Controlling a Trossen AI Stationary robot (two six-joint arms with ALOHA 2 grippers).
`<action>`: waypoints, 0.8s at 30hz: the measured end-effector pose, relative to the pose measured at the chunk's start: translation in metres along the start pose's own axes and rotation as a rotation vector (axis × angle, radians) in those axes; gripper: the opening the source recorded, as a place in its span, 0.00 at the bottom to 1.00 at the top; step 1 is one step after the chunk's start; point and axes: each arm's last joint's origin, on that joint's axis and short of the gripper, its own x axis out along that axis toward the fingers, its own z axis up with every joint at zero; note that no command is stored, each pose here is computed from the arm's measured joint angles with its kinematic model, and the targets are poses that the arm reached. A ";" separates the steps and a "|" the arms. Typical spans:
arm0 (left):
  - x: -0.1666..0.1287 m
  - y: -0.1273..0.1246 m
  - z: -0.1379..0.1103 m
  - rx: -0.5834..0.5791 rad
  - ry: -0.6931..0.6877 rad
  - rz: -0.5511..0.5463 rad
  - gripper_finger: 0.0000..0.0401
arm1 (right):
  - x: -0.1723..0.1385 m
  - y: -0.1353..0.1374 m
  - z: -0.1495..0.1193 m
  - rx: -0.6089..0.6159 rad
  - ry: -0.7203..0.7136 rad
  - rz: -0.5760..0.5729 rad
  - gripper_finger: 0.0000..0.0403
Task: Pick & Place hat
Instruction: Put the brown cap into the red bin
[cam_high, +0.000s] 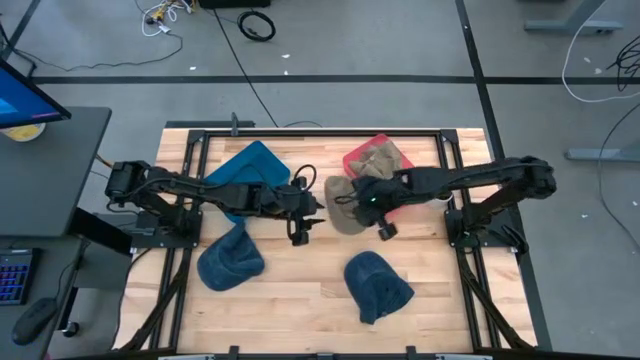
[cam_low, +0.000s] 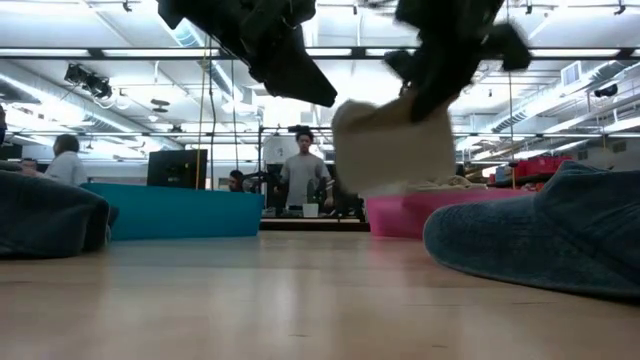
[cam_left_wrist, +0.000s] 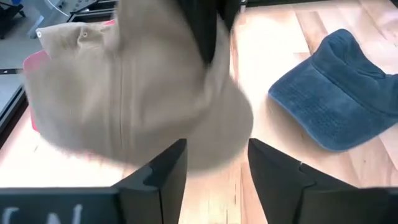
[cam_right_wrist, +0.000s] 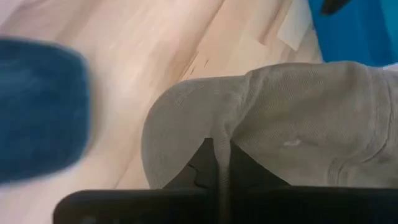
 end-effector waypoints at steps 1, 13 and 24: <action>0.000 0.000 0.000 0.000 0.000 0.001 0.44 | -0.012 -0.001 0.001 -0.028 -0.001 -0.001 0.01; 0.000 0.000 -0.001 0.002 0.014 0.003 0.41 | -0.108 -0.003 -0.059 -0.485 0.198 0.105 0.01; 0.002 0.015 -0.002 -0.023 0.014 0.040 0.41 | -0.052 -0.024 -0.131 -0.458 0.291 0.124 0.01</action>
